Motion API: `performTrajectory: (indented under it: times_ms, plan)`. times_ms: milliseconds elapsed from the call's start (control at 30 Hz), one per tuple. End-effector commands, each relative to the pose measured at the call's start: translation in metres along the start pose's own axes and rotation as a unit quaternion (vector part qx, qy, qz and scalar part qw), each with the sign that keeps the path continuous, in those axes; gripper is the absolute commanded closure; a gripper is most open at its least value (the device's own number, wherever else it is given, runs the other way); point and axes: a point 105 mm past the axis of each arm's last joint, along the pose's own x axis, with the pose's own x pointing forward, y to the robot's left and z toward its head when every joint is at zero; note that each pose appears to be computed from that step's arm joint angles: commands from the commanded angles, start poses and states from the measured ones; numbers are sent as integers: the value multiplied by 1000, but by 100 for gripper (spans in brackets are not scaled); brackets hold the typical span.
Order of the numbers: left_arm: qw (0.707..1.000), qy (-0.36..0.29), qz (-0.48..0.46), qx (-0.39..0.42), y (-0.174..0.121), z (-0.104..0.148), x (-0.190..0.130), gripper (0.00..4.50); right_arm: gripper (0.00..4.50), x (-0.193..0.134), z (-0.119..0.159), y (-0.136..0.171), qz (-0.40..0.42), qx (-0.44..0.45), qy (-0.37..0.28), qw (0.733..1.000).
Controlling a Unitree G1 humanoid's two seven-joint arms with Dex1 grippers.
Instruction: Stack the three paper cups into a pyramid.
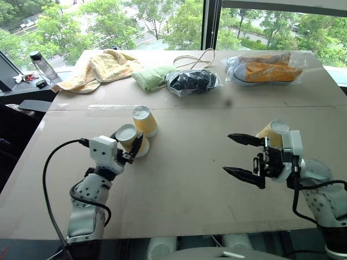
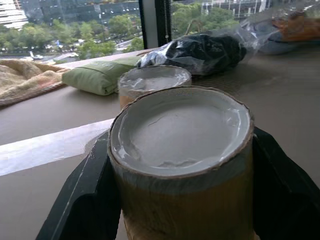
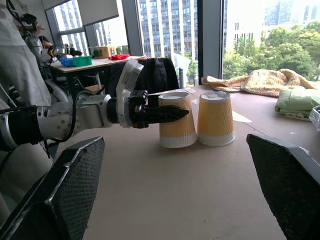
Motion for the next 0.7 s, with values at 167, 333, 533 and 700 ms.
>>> performTrajectory:
  times_ms: [167, 333, 533, 700]
  plan:
    - [985, -5, -171, 5, -52, 2, 38, 198, 0, 0, 9, 5, -15, -26, -15, 999]
    - [972, -3, -236, 21, -71, -2, 43, 198, 0, 0, 10, 5, -23, -28, -16, 999]
    - [960, -9, -279, 15, -95, -2, 58, 198, 0, 0, 10, 4, -31, -31, -18, 999]
    - [953, -16, -302, 19, -117, 0, 73, 198, 0, -4, 11, 4, -35, -33, -18, 999]
